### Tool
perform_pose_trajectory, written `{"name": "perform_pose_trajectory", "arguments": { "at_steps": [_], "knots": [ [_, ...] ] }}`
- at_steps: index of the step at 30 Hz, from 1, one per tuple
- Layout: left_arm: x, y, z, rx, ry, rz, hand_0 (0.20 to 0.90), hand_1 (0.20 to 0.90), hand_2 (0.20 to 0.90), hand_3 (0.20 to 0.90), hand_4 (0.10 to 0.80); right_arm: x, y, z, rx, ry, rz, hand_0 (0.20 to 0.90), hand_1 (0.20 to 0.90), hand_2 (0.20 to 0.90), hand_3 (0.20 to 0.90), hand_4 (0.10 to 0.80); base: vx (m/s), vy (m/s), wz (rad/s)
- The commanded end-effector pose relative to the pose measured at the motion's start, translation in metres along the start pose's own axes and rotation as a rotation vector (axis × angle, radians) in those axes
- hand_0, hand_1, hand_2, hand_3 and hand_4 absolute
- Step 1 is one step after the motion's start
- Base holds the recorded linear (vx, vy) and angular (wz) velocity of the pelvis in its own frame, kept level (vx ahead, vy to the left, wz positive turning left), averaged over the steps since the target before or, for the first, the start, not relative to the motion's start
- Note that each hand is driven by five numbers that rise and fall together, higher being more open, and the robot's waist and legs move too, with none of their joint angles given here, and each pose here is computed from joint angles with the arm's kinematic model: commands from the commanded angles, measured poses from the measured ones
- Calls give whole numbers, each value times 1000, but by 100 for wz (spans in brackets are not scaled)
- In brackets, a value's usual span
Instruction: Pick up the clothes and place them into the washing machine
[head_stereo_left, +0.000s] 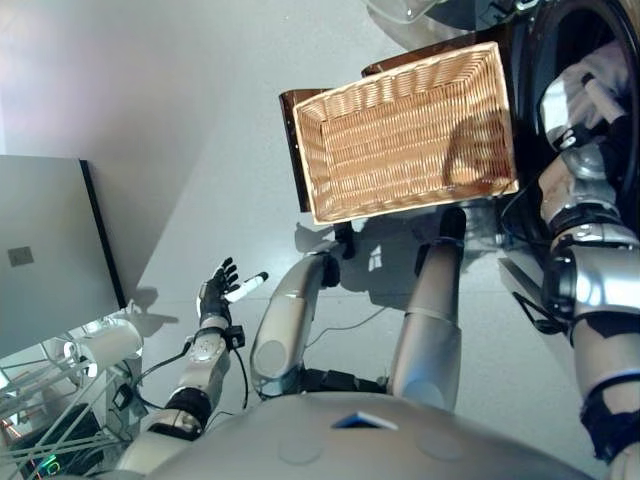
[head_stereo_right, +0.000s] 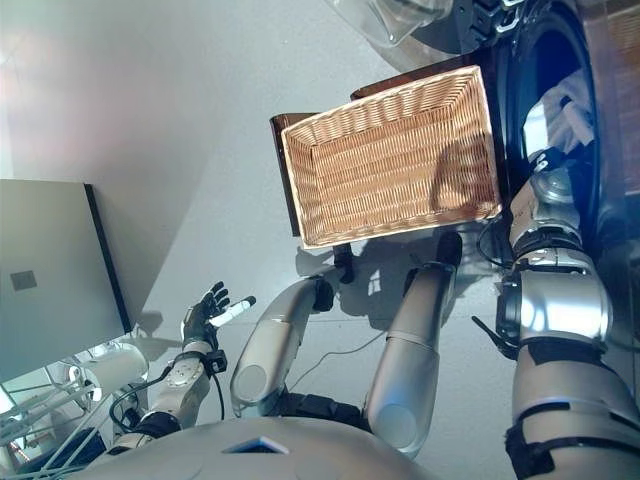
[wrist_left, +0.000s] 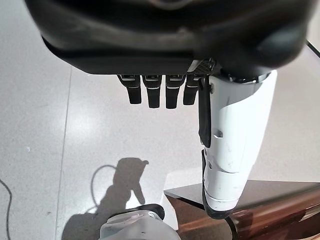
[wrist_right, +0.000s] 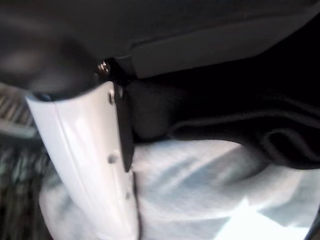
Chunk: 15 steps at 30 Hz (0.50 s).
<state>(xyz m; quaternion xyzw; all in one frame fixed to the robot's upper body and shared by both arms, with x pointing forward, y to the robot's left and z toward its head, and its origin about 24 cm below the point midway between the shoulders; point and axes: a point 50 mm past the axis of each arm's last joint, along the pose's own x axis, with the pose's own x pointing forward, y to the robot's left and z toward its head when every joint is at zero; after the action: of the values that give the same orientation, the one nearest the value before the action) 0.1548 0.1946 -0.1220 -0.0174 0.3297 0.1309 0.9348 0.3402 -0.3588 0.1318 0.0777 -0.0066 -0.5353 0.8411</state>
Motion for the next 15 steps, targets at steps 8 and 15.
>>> {"name": "perform_pose_trajectory", "arguments": {
  "at_steps": [8, 15],
  "knots": [
    [-13, 26, -30, 34, 121, 64, 900, 900, 900, 900, 800, 12, -22, 14, 761, 128, -140, 200, 200, 200, 200, 300, 22, 5, -2],
    [-15, 19, -36, 0, 148, 57, 900, 900, 900, 900, 800, 12, -28, 28, 1053, 116, -233, 200, 200, 200, 200, 300, 39, 14, 0]
  ]
}}
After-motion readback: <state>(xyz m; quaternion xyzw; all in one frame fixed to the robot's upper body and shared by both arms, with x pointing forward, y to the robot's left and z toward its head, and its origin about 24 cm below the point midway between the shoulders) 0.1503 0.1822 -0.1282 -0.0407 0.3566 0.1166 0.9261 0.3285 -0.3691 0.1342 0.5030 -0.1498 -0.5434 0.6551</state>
